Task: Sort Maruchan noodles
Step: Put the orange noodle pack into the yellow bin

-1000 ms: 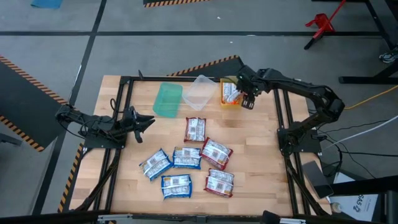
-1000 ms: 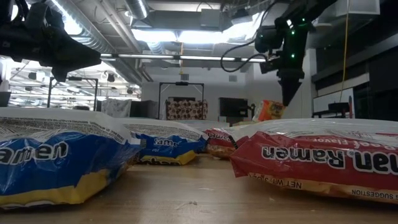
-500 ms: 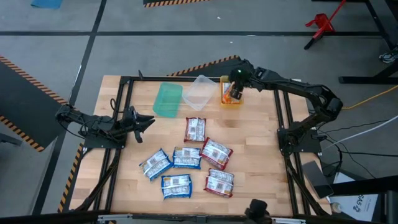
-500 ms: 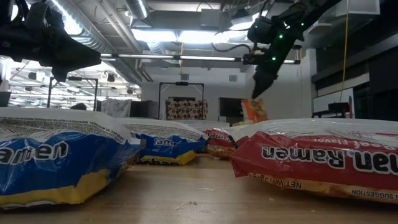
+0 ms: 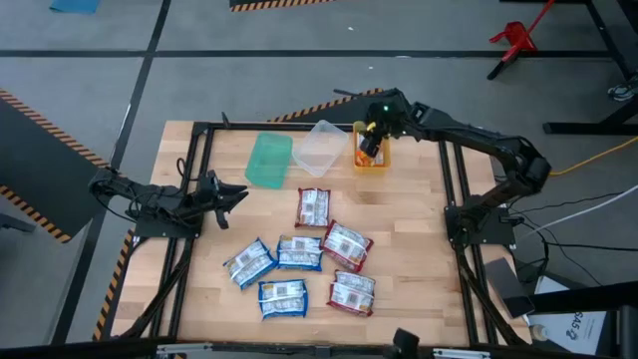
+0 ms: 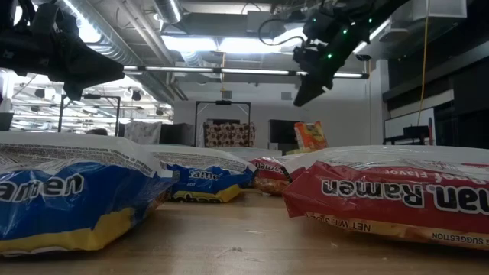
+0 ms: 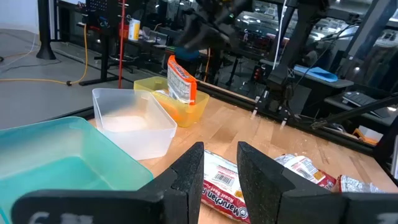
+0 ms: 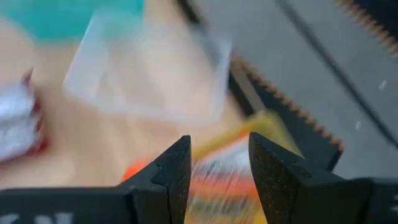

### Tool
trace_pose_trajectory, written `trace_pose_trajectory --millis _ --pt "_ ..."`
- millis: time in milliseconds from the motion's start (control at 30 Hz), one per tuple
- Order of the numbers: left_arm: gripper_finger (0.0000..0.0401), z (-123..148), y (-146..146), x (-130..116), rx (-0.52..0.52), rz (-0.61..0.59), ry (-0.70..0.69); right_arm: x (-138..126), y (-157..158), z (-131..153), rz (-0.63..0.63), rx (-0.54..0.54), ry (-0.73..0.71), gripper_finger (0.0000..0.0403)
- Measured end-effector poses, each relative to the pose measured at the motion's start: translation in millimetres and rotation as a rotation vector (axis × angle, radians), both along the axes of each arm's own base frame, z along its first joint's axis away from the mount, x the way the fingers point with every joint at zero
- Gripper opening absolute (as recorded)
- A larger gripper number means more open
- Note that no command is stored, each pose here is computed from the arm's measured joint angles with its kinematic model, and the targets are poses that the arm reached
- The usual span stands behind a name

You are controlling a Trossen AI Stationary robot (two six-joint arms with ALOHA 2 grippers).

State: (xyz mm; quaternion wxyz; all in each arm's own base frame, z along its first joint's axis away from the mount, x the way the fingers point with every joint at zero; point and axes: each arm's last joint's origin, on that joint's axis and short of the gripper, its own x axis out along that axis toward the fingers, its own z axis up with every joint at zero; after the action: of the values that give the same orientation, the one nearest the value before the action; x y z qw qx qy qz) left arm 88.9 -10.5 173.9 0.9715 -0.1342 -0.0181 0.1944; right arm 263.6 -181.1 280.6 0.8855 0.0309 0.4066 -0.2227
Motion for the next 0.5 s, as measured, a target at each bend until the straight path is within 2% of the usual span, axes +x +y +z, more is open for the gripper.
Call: trace_pose_trajectory --millis 100,233,433,500 --pt "0.0090 0 0 0 0.000 0.001 0.000 -2 17 -3 -0.008 0.022 0.108 0.0145" --pt "0.0090 0 0 0 0.001 0.000 0.001 2 28 -12 -0.022 -0.024 0.201 0.0145" --pt "0.0090 0 0 0 0.000 0.001 0.000 15 14 -34 -0.055 -0.159 0.238 0.0145" --pt "0.0090 0 0 0 0.000 0.000 0.000 16 7 -43 -0.063 -0.154 0.257 0.0145"
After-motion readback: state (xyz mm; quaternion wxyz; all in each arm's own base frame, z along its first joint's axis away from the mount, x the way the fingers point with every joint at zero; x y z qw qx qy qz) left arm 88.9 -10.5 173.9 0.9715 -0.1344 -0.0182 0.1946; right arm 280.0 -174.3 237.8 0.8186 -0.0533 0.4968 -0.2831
